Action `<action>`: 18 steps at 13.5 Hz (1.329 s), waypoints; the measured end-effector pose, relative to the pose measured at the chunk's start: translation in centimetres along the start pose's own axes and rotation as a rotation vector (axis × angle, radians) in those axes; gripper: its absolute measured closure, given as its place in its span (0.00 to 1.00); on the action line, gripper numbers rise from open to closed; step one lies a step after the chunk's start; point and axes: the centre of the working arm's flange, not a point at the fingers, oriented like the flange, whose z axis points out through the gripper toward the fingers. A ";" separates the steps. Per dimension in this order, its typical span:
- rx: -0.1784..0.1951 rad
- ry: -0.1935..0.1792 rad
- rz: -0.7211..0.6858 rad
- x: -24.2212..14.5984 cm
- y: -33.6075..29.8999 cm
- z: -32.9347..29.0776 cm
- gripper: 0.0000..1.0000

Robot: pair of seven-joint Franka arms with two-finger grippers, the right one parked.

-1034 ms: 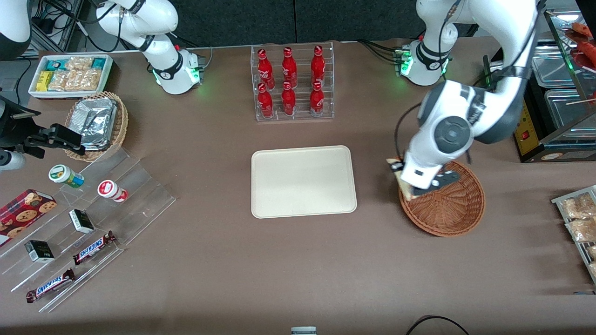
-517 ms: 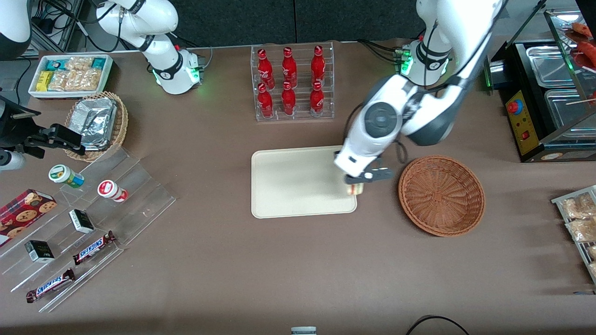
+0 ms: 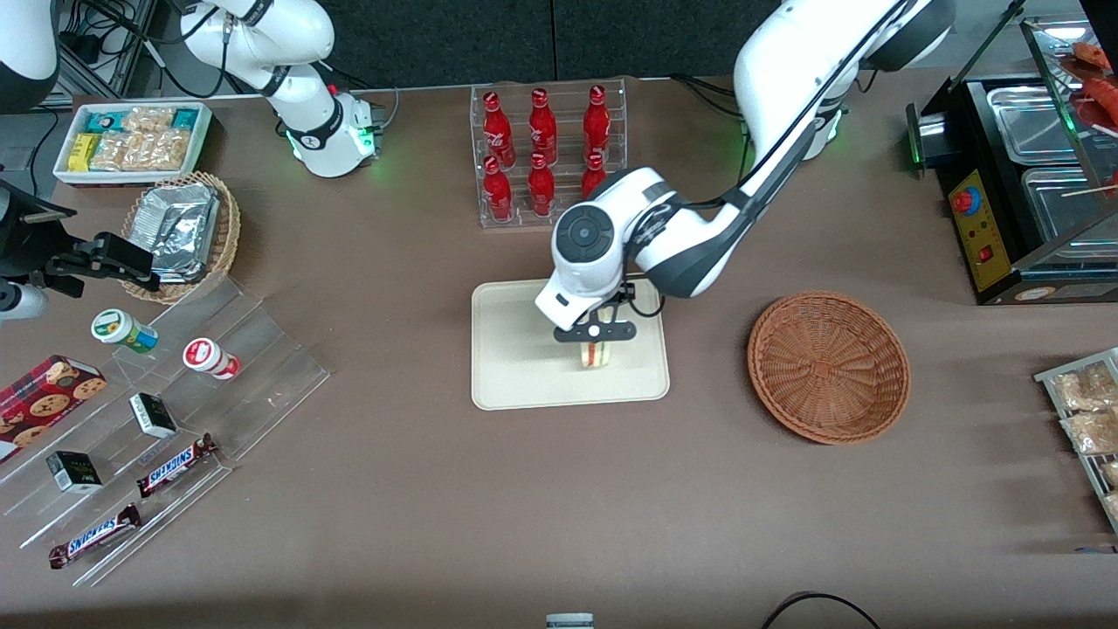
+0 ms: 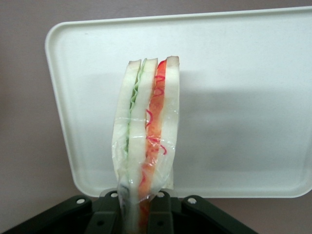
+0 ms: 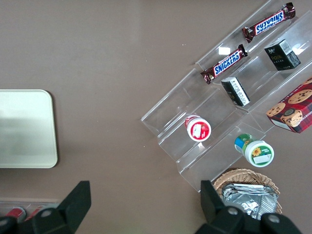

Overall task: Place sandwich from basket to tray
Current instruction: 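Carry the held sandwich with the left gripper over the cream tray, then lower the sandwich onto the tray center with the left gripper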

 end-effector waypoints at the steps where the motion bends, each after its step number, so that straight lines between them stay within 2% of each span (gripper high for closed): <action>1: -0.004 -0.003 0.000 0.3 0.2 0.3 0.83; 3: -0.004 0.001 0.001 0.8 0.4 0.6 0.83; 7: 0.029 0.024 0.024 1.1 0.5 2.2 0.83; 13: 0.023 0.028 0.022 0.9 1.1 3.1 0.83; 18: 0.037 0.030 -0.001 1.1 1.2 4.1 0.83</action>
